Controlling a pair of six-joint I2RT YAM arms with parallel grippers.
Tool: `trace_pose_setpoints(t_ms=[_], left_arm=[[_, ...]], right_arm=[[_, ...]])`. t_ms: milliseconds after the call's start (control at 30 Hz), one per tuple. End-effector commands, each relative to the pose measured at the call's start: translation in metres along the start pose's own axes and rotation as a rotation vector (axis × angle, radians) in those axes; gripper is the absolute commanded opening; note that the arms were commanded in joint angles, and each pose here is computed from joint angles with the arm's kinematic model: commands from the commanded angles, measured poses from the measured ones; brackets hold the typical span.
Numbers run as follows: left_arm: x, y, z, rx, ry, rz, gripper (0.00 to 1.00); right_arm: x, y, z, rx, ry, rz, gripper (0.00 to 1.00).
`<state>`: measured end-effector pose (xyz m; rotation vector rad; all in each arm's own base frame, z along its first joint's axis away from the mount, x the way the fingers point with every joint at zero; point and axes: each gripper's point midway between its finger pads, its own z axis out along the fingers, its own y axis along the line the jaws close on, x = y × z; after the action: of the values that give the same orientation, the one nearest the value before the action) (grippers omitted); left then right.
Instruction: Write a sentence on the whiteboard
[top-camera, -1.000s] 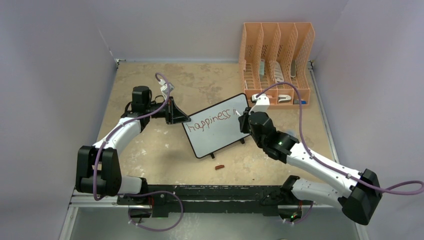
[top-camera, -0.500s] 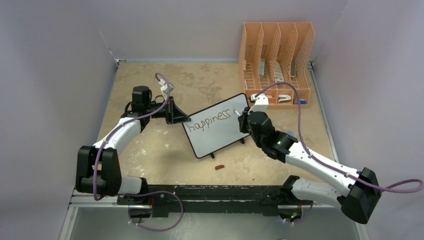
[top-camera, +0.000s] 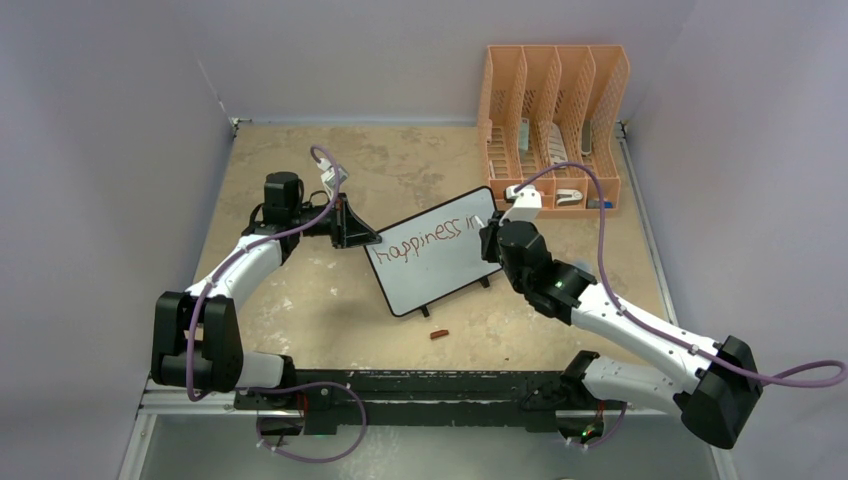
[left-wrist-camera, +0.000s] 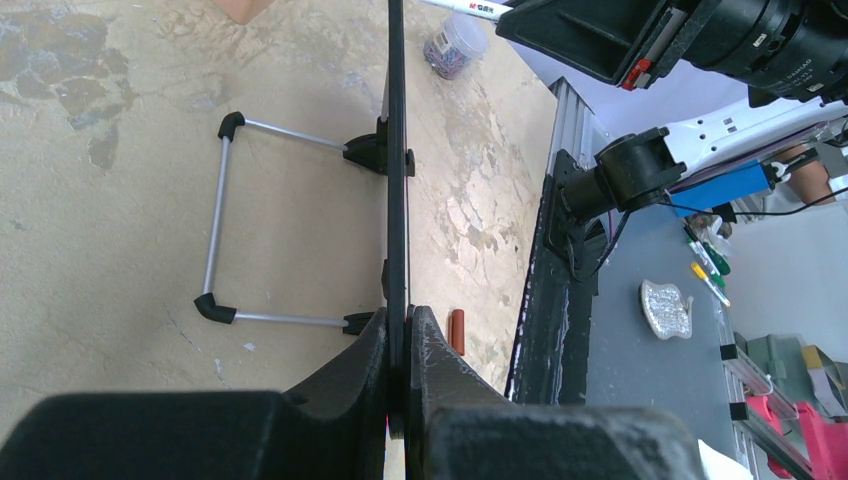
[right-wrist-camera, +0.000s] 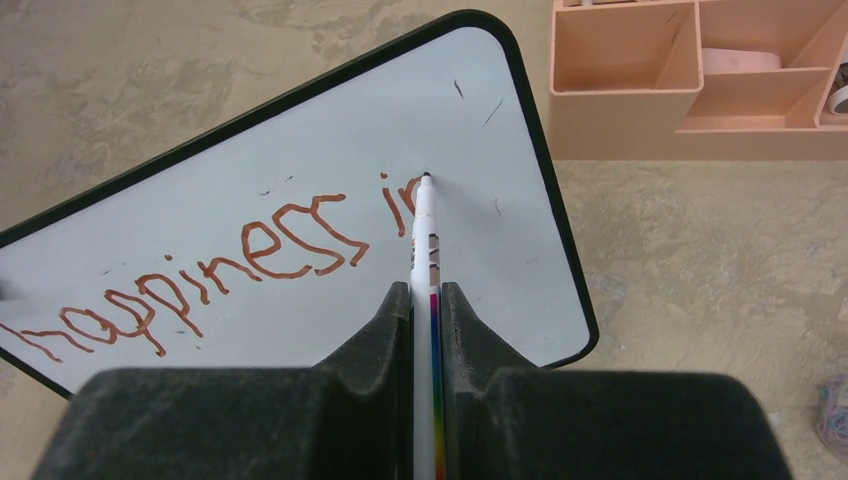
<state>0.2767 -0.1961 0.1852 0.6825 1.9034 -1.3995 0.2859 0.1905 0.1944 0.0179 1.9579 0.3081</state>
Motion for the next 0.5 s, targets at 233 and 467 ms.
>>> trace_pose_setpoints(t_ms=[233,467], left_arm=[[0.01,0.006,0.005,-0.02,0.031,-0.005,0.0],[0.01,0.006,0.005,-0.019,0.031,-0.004,0.0]], right_arm=[[-0.003,-0.004,-0.002,0.023,0.007,0.032,0.0],[0.007,-0.005,-0.003,0.024,0.043,0.034,0.0]])
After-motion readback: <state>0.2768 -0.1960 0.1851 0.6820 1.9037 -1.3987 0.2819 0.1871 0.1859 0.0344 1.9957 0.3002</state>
